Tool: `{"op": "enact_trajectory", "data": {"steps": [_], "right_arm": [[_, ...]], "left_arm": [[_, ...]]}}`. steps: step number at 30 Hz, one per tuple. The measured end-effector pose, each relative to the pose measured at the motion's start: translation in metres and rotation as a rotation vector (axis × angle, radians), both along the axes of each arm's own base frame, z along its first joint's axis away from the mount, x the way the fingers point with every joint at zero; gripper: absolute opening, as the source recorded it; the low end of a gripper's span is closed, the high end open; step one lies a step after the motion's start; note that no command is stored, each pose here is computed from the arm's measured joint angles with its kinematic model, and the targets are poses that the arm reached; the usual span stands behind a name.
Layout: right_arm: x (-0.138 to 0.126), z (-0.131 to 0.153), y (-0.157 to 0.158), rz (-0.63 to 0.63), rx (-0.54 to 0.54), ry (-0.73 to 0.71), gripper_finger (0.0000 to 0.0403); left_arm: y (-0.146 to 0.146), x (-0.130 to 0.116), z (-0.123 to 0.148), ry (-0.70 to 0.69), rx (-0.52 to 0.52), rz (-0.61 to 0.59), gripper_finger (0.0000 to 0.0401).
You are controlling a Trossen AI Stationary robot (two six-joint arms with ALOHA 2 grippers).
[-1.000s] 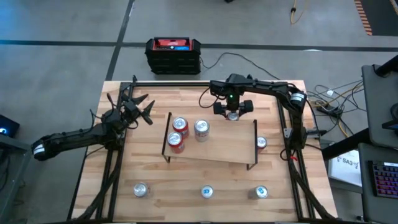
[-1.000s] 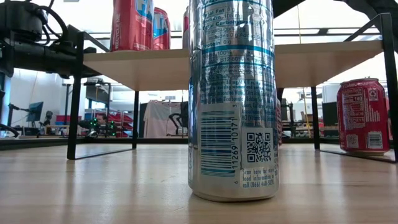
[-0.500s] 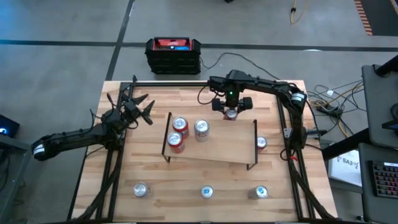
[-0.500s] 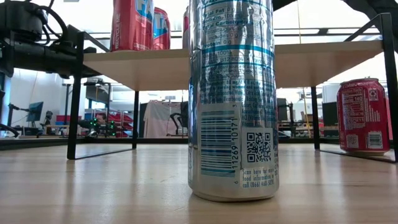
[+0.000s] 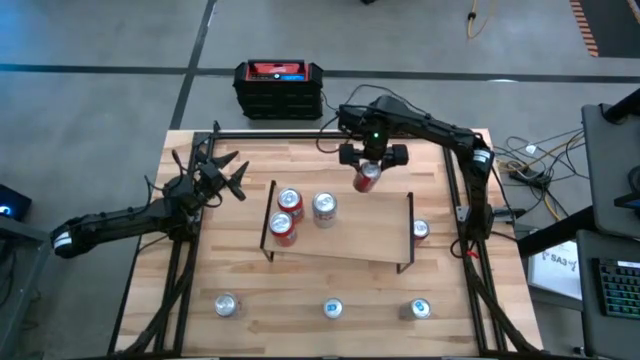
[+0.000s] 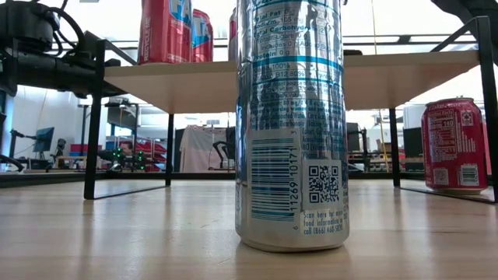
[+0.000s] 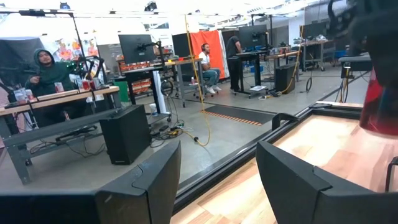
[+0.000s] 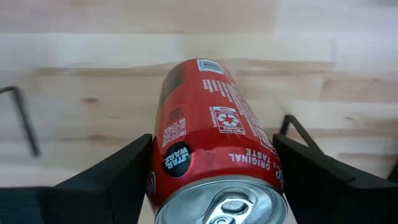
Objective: Place canned beverage on shelf
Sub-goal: Put the top red soda can on the shelf
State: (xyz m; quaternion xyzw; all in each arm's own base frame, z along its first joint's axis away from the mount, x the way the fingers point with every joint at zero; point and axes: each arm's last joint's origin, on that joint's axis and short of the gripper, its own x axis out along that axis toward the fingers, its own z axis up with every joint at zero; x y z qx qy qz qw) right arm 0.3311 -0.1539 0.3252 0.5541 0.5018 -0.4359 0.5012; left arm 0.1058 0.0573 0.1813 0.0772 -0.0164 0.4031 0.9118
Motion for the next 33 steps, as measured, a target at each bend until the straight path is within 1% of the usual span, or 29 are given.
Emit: {"op": "enact_trajectory", "data": {"steps": [5, 11, 15, 20, 23, 29, 33], "right_arm": [[-0.003, 0.015, 0.001, 0.002, -0.023, -0.048, 0.0286], [-0.011, 0.027, 0.004, -0.039, -0.027, -0.079, 0.0286], [-0.017, 0.036, 0.007, -0.031, -0.017, -0.113, 0.0286], [-0.028, 0.051, 0.011, -0.040, -0.010, -0.166, 0.0307], [-0.034, 0.059, 0.014, -0.039, -0.018, -0.189, 0.0309], [-0.043, 0.071, 0.022, -0.022, 0.045, -0.259, 0.0306], [-0.044, 0.073, 0.031, -0.015, 0.083, -0.275, 0.0306]], "left_arm": [[0.000, 0.000, 0.000, 0.000, 0.000, 0.000, 0.0195], [0.000, 0.000, 0.000, 0.000, 0.000, 0.000, 0.0195], [0.000, 0.000, 0.000, 0.000, 0.000, 0.000, 0.0195], [0.000, 0.000, 0.000, 0.000, 0.000, 0.000, 0.0195], [0.000, 0.000, 0.000, 0.000, 0.000, -0.001, 0.0195], [0.000, 0.000, 0.000, 0.001, 0.000, 0.000, 0.0195], [0.000, 0.000, 0.000, 0.000, 0.000, 0.000, 0.0195]]}}
